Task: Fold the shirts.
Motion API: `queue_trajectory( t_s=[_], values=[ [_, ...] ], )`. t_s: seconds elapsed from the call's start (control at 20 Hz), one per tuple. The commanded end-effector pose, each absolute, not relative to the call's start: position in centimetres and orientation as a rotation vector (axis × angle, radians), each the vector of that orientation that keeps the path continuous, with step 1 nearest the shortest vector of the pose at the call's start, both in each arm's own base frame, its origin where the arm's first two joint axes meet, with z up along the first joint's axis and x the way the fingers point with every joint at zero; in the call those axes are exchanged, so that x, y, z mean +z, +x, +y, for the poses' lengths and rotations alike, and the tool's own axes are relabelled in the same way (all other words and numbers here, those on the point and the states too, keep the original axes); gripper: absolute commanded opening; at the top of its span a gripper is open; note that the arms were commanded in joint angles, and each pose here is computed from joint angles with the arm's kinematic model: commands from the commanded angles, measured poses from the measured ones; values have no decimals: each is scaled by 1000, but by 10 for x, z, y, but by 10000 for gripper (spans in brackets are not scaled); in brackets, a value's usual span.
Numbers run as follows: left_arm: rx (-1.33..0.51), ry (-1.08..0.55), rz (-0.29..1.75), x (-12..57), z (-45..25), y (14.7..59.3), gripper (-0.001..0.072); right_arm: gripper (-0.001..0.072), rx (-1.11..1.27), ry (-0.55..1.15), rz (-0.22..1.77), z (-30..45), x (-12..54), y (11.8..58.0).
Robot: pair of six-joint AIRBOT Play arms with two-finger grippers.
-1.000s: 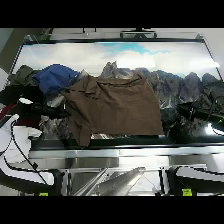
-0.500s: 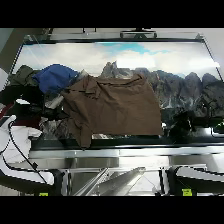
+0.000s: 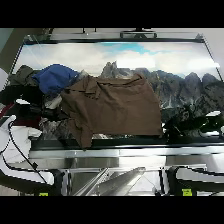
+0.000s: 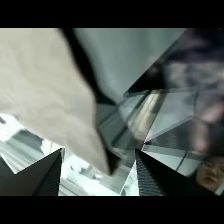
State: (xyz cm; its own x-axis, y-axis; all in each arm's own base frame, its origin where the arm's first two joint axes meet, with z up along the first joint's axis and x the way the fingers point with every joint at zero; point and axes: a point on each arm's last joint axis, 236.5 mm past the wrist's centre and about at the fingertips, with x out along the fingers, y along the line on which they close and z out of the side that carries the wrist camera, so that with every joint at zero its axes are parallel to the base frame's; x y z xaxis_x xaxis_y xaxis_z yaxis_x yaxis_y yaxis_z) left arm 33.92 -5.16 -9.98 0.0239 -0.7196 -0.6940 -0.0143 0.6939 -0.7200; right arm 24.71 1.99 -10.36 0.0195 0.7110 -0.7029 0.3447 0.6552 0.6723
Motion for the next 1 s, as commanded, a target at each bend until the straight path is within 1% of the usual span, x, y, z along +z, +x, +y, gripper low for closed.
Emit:
queue_trajectory(
  t_s=[0.0,0.05,0.1,0.15,0.25,0.3,0.35,0.4,0.45,0.7,0.75,0.8,0.85,0.9,0.95],
  values=[
    [-614,-648,1465,-99,-52,338,17,517,379,809,1637,38,-119,246],
    [-614,-648,1465,-99,-52,338,16,517,388,817,1643,42,-120,246],
    [-614,-648,1465,-99,-52,338,16,500,410,829,1633,47,-120,248],
    [-612,-648,1464,-99,-52,338,17,435,439,845,1606,53,-118,254],
    [-613,-648,1465,-99,-52,338,17,388,495,881,1525,62,-110,270],
    [-613,-648,1465,-99,-52,338,17,245,516,891,1492,65,-106,275],
    [-613,-647,1465,-99,-52,338,17,157,522,901,1476,67,-104,279],
    [-614,-648,1465,-99,-52,338,17,34,528,909,1472,69,-102,280],
    [-615,-648,1466,-98,-52,338,17,18,545,914,1473,71,-99,279],
    [-609,-667,1466,-97,-47,336,19,17,556,908,1472,72,-98,278],
    [-612,-674,1469,-96,-46,335,147,18,556,908,1471,72,-98,278],
    [-614,-681,1470,-95,-44,334,369,18,556,908,1471,72,-98,278],
    [-609,-687,1468,-95,-42,334,517,18,556,907,1471,72,-98,278],
    [-603,-690,1464,-95,-40,334,566,18,552,906,1469,72,-99,279],
    [-595,-689,1459,-96,-38,336,567,17,549,904,1467,71,-99,279]
  ],
)
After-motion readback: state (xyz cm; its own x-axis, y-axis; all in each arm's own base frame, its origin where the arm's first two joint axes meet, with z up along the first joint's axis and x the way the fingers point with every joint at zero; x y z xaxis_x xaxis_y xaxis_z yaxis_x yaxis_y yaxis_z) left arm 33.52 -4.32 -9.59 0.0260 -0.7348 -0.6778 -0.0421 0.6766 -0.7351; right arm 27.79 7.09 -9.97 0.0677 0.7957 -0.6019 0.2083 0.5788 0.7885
